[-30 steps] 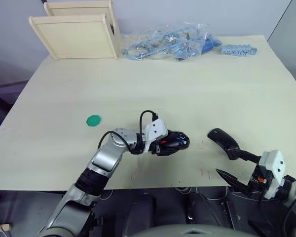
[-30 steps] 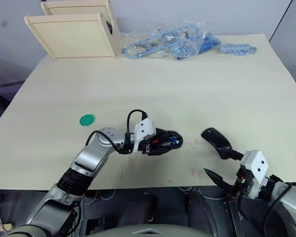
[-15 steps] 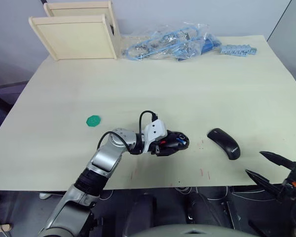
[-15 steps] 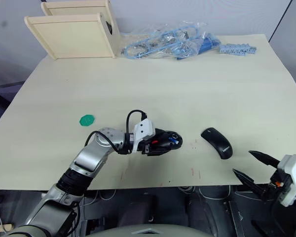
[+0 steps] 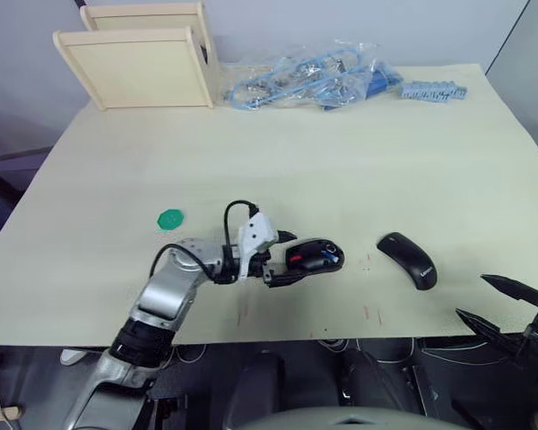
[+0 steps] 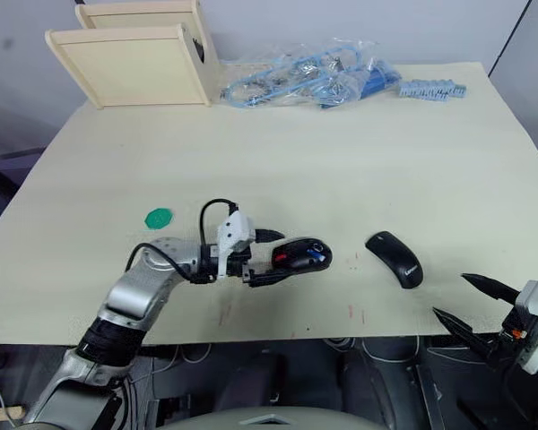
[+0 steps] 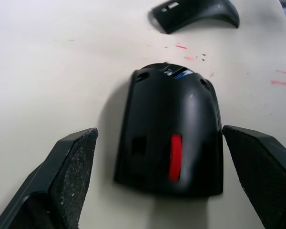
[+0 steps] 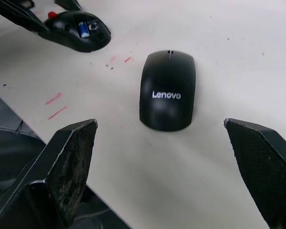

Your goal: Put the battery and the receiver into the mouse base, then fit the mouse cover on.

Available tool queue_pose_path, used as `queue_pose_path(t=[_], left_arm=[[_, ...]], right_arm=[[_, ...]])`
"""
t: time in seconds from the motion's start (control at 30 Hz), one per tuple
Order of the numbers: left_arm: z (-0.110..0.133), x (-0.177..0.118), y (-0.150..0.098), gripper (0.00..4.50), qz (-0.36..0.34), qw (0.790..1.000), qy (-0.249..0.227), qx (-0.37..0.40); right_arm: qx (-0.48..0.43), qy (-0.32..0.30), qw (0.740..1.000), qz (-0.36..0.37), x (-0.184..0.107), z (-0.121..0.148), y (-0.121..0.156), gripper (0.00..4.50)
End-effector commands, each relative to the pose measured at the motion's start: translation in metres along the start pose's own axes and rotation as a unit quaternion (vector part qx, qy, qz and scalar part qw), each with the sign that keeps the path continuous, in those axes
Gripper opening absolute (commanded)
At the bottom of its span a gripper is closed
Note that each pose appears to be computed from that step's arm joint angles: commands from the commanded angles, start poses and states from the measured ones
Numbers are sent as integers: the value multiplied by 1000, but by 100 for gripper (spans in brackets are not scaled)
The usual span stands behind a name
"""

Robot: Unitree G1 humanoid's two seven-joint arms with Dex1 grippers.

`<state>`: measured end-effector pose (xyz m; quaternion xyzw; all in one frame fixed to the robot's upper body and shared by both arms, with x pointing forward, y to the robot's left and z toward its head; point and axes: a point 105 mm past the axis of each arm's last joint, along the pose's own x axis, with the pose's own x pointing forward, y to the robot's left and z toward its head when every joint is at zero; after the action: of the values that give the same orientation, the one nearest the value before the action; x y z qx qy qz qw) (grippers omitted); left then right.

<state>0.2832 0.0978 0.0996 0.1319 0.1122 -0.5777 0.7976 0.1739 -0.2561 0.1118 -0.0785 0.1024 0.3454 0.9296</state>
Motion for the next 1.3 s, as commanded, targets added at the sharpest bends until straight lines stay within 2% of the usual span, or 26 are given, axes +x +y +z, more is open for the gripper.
queue_pose_path(t=[0.03, 0.33, 0.43, 0.53, 0.63, 0.87, 1.0, 1.17, 1.3], left_arm=[[12, -23, -11, 447, -12, 1000, -24, -1], [15, -67, -32, 447, 18, 997, -71, -36], [22, -87, -40, 447, 15, 990, -134, -48], [26, -99, -49, 447, -5, 986, -161, -46], [25, -124, -62, 447, -31, 980, -186, -63], [8, -141, -72, 447, -20, 982, -175, -74], [-1, -140, -76, 447, -15, 985, -160, -70], [0, -134, -77, 447, -13, 985, -157, -68], [-4, -132, -79, 447, -19, 988, -138, -62]], right_arm=[[-6, -1, 1000, -6, 5, 6, -5, 450], [1, -8, 1000, -1, 24, 10, -9, 450], [1, -10, 1000, 9, 31, 11, -9, 450], [1, -8, 1000, 12, 35, 10, -10, 450], [0, -2, 1000, 13, 44, 8, -12, 450], [24, 12, 1000, 4, 62, 3, -7, 450], [40, 22, 999, -9, 69, 0, -5, 450], [34, 32, 998, -40, 76, 1, -11, 450], [51, 37, 997, -36, 81, 2, -7, 450]])
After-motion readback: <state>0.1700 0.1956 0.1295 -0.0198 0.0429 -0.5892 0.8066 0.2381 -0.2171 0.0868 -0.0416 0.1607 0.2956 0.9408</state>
